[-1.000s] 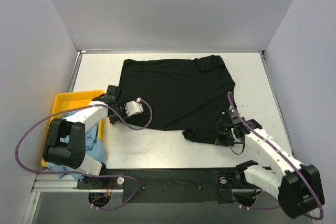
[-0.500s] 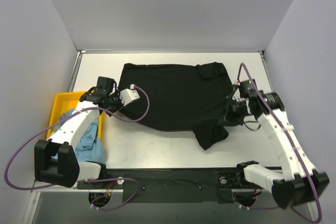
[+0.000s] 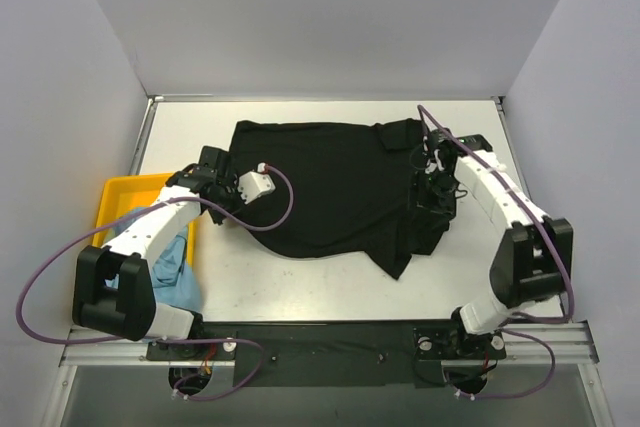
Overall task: Fold and stack the t-shirts
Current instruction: Grap the side of the flattened tshirt closest away from the robot with both arms
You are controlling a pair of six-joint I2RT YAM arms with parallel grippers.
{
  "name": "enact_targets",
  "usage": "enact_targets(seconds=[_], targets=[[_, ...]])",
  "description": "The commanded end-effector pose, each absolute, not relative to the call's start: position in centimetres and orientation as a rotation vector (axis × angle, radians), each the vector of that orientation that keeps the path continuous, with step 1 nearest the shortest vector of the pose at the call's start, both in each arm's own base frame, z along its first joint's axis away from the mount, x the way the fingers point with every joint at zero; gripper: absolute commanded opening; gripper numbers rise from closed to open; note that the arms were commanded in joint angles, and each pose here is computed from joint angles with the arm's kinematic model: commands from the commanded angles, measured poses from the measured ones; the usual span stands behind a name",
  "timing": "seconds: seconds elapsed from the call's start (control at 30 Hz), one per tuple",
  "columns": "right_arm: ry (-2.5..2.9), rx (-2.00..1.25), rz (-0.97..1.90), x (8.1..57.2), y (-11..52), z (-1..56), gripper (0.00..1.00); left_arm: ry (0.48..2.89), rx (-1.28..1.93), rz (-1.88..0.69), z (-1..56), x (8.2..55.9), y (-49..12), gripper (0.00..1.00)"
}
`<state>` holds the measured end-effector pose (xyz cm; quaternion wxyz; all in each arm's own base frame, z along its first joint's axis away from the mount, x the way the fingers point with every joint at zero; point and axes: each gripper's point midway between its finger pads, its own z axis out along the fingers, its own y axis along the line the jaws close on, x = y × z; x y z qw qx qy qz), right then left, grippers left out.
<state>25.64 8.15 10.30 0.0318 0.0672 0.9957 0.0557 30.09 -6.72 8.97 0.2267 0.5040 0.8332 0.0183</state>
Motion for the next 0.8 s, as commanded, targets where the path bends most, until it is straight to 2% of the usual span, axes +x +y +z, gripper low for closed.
enact_targets(seconds=[0.0,0.1,0.23,0.47,0.57,0.63,0.67,0.73,0.77], targets=[[2.964,0.336,-0.004,21.9,4.5,12.3,0.52,2.290,1.352,0.035,9.5,30.1,-7.1,0.00],[2.939,0.410,0.165,20.0,6.5,10.7,0.45,2.289,1.337,0.029,9.6,30.1,-7.2,0.00],[2.955,0.511,0.272,17.3,9.1,6.3,0.49,2.288,1.318,0.022,9.9,30.4,-7.4,0.00],[2.906,0.667,0.392,17.9,13.0,2.1,0.55,2.281,1.323,0.018,10.4,30.8,-7.6,0.00],[2.939,0.742,0.379,17.3,13.2,0.1,0.53,2.278,1.318,0.016,10.7,30.8,-7.6,0.00],[2.945,0.767,0.368,17.1,13.1,-0.7,0.39,2.276,1.317,0.013,10.9,30.7,-7.7,0.00],[2.940,0.767,0.374,17.2,13.1,-0.8,0.22,2.282,1.320,0.013,11.0,30.5,-7.6,0.00],[2.935,0.764,0.388,17.2,13.1,-0.6,0.00,2.302,1.323,0.014,11.1,30.0,-7.3,0.00],[2.913,0.754,0.409,17.5,13.2,0.1,0.00,2.312,1.329,0.021,11.1,29.7,-7.1,0.00]])
